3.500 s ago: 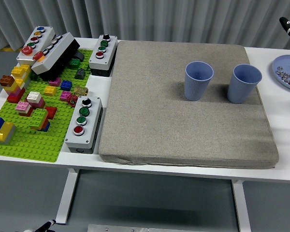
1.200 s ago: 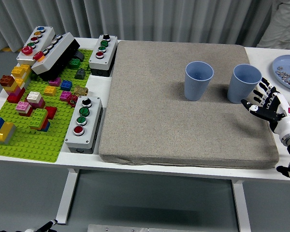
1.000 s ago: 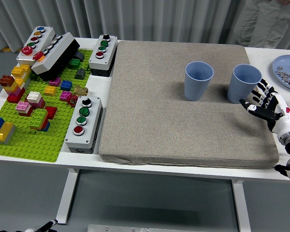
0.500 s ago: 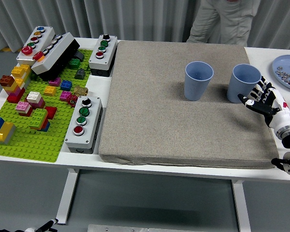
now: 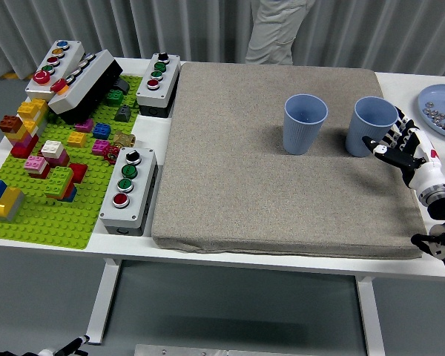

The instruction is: Pick cup pour cup place

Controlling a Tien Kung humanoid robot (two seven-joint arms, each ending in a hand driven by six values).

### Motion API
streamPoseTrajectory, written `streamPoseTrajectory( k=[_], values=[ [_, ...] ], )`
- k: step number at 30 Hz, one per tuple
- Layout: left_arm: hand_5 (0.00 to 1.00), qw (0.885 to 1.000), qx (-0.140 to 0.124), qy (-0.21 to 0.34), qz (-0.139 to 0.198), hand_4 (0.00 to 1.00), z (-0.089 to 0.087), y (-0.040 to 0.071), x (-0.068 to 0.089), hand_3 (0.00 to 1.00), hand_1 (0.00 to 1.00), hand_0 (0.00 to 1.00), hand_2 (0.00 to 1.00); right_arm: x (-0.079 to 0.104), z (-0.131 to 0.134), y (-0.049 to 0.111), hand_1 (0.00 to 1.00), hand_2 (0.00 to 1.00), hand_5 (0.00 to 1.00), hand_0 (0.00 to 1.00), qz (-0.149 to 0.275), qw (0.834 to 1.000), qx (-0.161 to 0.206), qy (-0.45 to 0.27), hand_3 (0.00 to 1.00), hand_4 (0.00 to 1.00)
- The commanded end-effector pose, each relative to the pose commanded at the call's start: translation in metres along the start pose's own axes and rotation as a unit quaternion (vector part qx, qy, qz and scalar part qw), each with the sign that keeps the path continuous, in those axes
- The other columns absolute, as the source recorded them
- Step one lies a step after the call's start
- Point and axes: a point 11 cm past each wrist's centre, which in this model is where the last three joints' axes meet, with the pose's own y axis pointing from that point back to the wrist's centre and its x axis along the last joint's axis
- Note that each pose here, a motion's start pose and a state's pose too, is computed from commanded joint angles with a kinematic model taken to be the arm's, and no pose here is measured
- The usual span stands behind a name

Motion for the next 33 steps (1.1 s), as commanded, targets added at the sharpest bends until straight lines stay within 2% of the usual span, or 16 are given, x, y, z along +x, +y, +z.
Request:
streamPoseTrajectory(
  k=[16, 33],
  values=[
    [0.998, 1.000, -0.005, -0.002, 0.001, 0.634, 0.005, 0.000, 0.001, 0.803, 0.839, 0.831, 0.871, 0.001, 0.001, -0.007, 0.899, 0.990, 0.243, 0.945, 0.005, 1.000, 0.001, -0.008, 0.958, 0.803],
    [0.998, 1.000, -0.007, -0.005, 0.001, 0.635, 0.009, 0.000, 0.002, 0.802, 0.839, 0.831, 0.871, -0.009, -0.001, -0.013, 0.898, 0.990, 0.244, 0.944, -0.002, 1.000, -0.001, -0.011, 0.956, 0.797]
  ],
)
